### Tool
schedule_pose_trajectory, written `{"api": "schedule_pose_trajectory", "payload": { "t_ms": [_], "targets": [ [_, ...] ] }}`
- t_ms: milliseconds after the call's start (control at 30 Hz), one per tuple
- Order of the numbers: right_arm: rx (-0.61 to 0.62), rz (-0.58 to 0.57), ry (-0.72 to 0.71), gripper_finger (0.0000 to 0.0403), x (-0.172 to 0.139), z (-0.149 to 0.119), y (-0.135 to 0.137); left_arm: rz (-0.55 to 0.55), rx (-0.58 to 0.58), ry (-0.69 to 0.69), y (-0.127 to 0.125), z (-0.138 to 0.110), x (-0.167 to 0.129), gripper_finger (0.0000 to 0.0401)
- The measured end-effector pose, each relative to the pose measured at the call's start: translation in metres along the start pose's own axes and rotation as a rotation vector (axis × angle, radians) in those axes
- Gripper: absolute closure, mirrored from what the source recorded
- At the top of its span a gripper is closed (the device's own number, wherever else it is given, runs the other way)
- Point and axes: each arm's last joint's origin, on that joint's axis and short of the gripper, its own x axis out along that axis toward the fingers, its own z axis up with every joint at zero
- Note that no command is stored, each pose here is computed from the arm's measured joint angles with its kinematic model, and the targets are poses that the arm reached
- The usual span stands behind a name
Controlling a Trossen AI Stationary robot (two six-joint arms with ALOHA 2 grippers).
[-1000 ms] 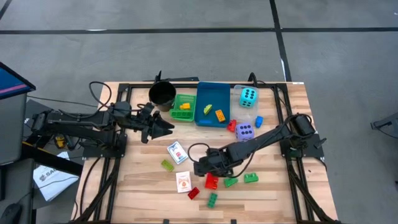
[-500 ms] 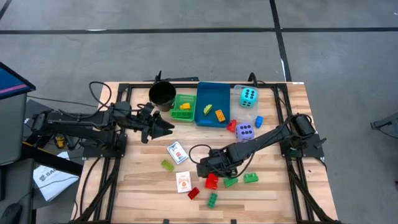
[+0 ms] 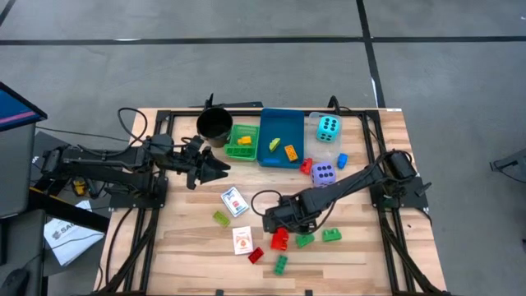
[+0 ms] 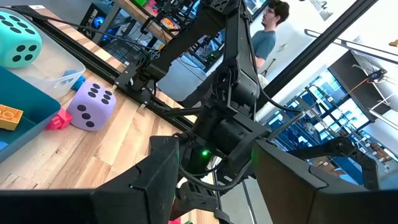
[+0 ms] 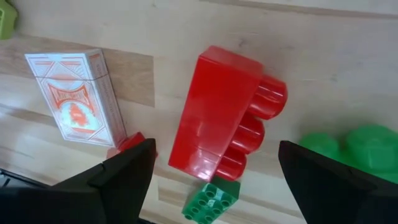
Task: Pick & Place Toys
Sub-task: Put the large stud red game piece into the green bin
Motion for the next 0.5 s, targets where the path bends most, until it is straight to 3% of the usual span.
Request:
{"api": "schedule_pose_trajectory", "payload": {
  "t_ms": [500],
  "targets": [
    [0.018, -0.031, -0.011, 0.0070, 0.010, 0.019, 0.001, 0.000, 0.000, 0.001, 0.000, 0.000, 0.000, 0.0204]
  ]
}}
